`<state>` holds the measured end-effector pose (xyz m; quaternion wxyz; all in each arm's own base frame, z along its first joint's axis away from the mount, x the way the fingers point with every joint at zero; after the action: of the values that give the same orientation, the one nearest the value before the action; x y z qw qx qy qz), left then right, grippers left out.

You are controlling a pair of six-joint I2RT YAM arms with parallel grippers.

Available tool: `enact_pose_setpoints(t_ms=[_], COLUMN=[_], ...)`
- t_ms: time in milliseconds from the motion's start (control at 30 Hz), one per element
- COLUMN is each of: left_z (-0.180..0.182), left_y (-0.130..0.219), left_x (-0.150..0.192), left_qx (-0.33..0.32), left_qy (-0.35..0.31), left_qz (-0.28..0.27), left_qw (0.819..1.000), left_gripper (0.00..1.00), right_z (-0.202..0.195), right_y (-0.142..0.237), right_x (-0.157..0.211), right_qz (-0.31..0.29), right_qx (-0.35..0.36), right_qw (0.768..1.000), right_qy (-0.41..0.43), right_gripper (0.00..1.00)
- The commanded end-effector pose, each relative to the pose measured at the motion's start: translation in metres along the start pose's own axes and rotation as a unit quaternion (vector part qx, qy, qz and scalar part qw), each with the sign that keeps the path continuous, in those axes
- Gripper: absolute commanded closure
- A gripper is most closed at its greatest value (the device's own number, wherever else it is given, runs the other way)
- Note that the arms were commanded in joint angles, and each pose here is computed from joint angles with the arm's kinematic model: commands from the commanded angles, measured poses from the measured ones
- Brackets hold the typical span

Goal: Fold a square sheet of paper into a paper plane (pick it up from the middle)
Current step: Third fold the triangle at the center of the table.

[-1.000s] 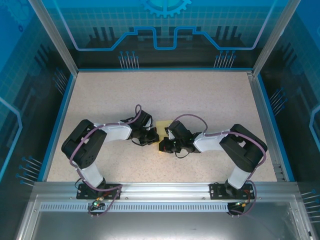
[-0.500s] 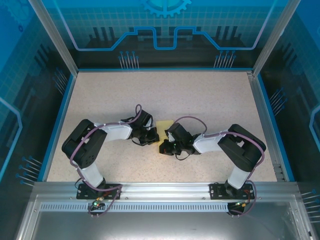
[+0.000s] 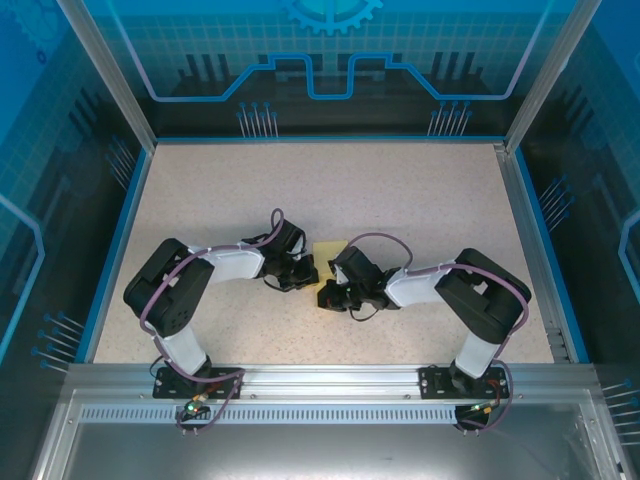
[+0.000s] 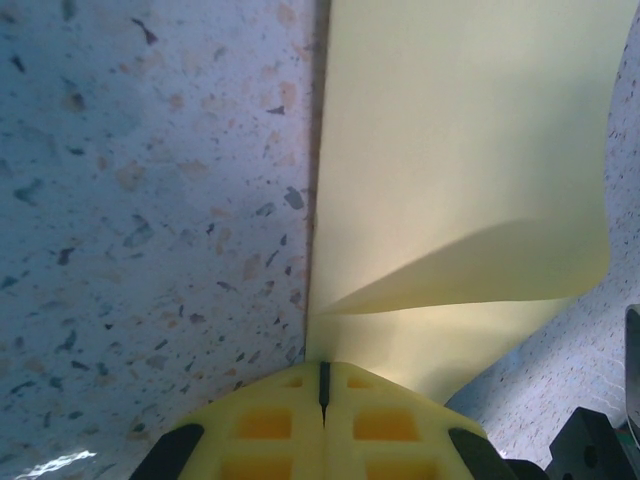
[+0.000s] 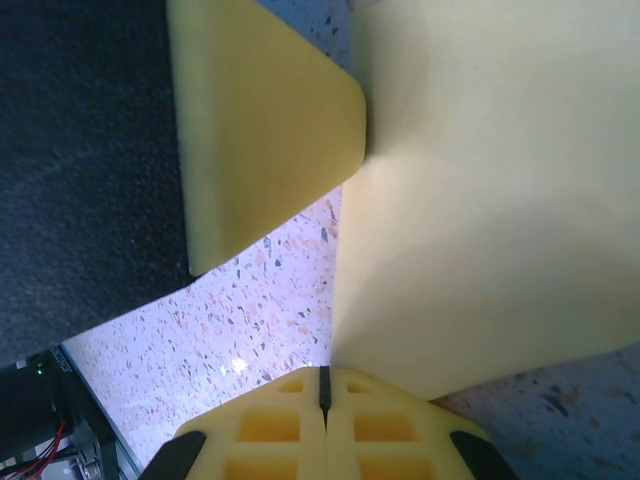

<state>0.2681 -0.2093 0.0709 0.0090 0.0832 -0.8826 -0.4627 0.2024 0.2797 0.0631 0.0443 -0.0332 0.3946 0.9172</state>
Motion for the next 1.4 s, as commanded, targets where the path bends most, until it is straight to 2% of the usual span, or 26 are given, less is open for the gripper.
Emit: enact_pose_setpoints(t_ms=[0,133,267,567,900,1133,1367], left_z=[0.014,0.015,0.014,0.014,0.015,0.016,0.015], left_y=[-0.005,-0.006,-0.006,-0.006,-0.005,-0.005,-0.005], left_x=[0.004,0.004,0.004,0.004,0.005,0.004,0.004], left_qx=[-0.049,-0.051,-0.049,-0.051,-0.054,-0.058,-0.058], left_qy=[0.006,0.004,0.003,0.001,0.002,0.001,0.0], left_qz=[0.007,0.007,0.007,0.009,0.011,0.011,0.011], left_qw=[0.999,0.999,0.999,0.999,0.998,0.998,0.998], left_gripper=[0.97,0.97,0.98,0.97,0.98,0.98,0.98], right_z=[0.002,0.016,0.009,-0.003,-0.025,-0.003,-0.022], right_y=[0.0,0.024,0.032,0.024,0.017,0.039,0.03], right_x=[0.008,-0.008,-0.022,-0.037,-0.036,-0.049,-0.06], right_qz=[0.013,-0.035,-0.058,-0.062,-0.053,-0.076,-0.061], right_qx=[0.012,0.008,0.026,0.044,0.08,0.034,0.055], right_qw=[1.0,0.999,0.998,0.997,0.995,0.996,0.996], right_qy=[0.009,0.03,0.018,0.001,-0.041,-0.015,-0.034], right_gripper=[1.0,1.0,1.0,1.0,1.0,1.0,1.0])
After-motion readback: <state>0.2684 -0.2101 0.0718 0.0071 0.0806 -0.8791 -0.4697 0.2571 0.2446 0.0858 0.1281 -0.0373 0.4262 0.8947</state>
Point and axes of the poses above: each hand's point on the last joint's axis, 136 mm out from that joint toward the fingers, its own y axis back along the fingers, its own z axis along the line the jaws close on, x = y × z, the point moved 7 cm from there along y, back along the fingers, and after that the axes turned 4 degrees about -y, right-handed, at the moved point
